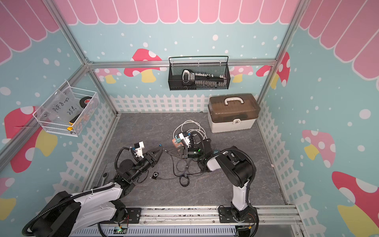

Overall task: Charge mp3
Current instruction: Insert the charging cable into the MP3 player.

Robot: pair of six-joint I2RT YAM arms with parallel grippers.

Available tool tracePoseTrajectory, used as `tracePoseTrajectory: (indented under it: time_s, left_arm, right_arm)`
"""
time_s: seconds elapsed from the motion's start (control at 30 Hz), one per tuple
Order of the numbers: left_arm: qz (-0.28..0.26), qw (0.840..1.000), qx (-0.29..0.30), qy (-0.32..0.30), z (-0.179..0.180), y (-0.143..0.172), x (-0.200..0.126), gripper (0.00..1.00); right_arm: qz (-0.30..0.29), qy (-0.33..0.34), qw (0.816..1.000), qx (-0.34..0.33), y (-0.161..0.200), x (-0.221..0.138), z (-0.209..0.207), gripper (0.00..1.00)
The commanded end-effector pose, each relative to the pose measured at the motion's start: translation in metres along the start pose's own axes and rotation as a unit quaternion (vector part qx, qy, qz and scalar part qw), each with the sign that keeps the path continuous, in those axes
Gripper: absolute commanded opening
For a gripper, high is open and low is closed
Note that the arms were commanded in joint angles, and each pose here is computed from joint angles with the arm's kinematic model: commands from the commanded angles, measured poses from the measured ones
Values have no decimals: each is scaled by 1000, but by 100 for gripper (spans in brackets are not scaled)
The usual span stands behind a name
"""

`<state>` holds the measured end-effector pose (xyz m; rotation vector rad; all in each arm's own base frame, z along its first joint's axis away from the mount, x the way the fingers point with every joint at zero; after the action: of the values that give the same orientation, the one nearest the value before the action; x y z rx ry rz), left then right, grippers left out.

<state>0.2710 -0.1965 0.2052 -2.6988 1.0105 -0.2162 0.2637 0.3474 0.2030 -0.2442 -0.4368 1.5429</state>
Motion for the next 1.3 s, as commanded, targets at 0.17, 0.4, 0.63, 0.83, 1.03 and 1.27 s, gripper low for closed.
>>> tracePoseTrajectory:
  time_s: [0.17, 0.4, 0.63, 0.83, 1.03, 1.27]
  left_arm:
    - [-22, 999, 1, 32, -11, -2, -1, 0]
    - [-28, 999, -2, 27, -5, -1, 0, 0]
    - [-35, 999, -7, 8, 2, -3, 0, 0]
    - [-49, 999, -2, -17, 9, -7, -4, 0]
    - [-54, 996, 38, -61, 16, -10, -14, 0]
    - [-82, 992, 78, -60, 17, -17, -28, 0]
  right_arm:
    - [-14, -27, 999, -26, -12, 2, 22, 0]
    - [-14, -29, 999, -27, -13, 2, 26, 0]
    - [-4, -24, 1000, -18, -6, 2, 17, 0]
    - [19, -40, 999, -25, 3, 5, 34, 0]
    - [24, -42, 999, -7, 6, 3, 39, 0]
    - [29, -48, 998, 10, 6, 3, 48, 0]
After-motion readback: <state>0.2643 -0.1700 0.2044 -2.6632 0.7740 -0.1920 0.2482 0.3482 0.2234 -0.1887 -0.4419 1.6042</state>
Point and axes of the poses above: each gripper's point midway between its finger pads, its own x axis out along the fingers, its own z axis along the line the jaws close on, y = z × x, the point moved 1 cm from there along -x, back along the fingers, and after that the axes turned 1 degree about x, right-handed, at the moved point
